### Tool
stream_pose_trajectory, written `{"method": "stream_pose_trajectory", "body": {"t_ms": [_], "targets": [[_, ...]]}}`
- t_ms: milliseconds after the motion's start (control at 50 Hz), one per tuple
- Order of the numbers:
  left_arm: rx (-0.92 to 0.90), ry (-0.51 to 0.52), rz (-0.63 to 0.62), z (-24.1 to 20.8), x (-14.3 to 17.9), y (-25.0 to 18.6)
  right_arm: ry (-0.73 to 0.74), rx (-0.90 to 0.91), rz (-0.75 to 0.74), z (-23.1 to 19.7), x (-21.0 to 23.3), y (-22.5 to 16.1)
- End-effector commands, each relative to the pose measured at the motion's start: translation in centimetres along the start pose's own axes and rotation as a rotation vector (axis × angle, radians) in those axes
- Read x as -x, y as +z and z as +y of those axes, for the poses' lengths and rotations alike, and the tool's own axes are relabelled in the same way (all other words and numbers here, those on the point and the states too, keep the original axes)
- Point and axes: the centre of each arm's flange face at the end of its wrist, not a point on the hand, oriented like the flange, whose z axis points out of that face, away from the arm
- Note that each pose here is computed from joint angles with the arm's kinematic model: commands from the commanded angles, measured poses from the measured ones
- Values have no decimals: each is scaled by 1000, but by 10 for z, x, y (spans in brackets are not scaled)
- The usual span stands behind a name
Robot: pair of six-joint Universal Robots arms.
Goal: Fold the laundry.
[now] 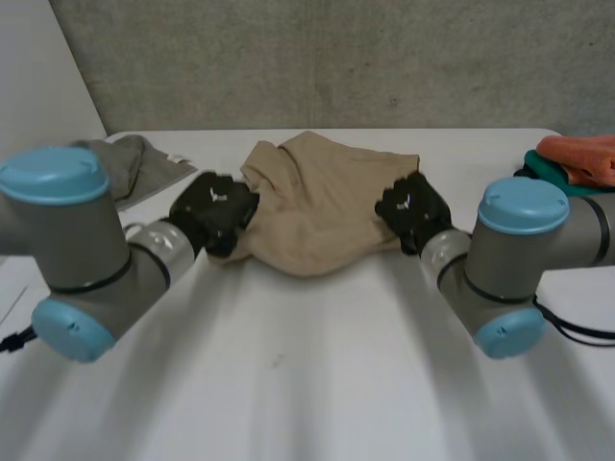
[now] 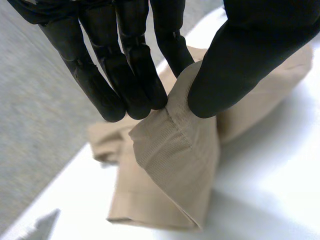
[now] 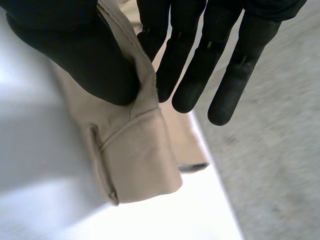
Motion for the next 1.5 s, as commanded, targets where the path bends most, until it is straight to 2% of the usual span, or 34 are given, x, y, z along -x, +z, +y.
{"method": "stream_pose_trajectory", "body": {"t_ms": [20, 120, 140, 220, 280, 340, 440, 580, 740, 820, 960, 1160, 1240, 1380, 1500], "targets": [[105, -25, 63, -8, -10, -45, -33, 147, -143, 4, 1, -41], [294, -58, 222, -5, -29, -87, -57, 308, -338, 4, 3, -90], [362, -64, 293, -1, -36, -100, -56, 363, -414, 5, 6, -107], [437, -62, 465, 4, -53, -124, -46, 464, -558, 9, 11, -141], [451, -47, 538, 5, -63, -137, -51, 491, -602, 11, 11, -151], [445, -15, 552, 3, -67, -141, -75, 474, -600, 12, 9, -151], [391, 74, 443, -7, -56, -123, -65, 423, -556, 13, 11, -139], [280, 138, 288, -29, -37, -90, -17, 415, -532, 15, 14, -134], [16, 194, 133, -58, -13, -16, 29, 399, -505, 17, 21, -132], [-26, 215, 105, -56, -7, 24, 31, 384, -485, 18, 24, -131], [42, 262, 146, -23, -6, 77, 46, 371, -463, 20, 28, -129], [50, 352, 210, 18, -20, 112, 86, 373, -428, 28, 29, -128], [38, 364, 182, 26, -22, 120, 89, 373, -420, 31, 30, -127], [23, 388, 61, 33, -7, 133, 91, 370, -403, 32, 28, -125], [136, 393, -31, 37, 17, 121, 96, 365, -400, 32, 29, -125]]}}
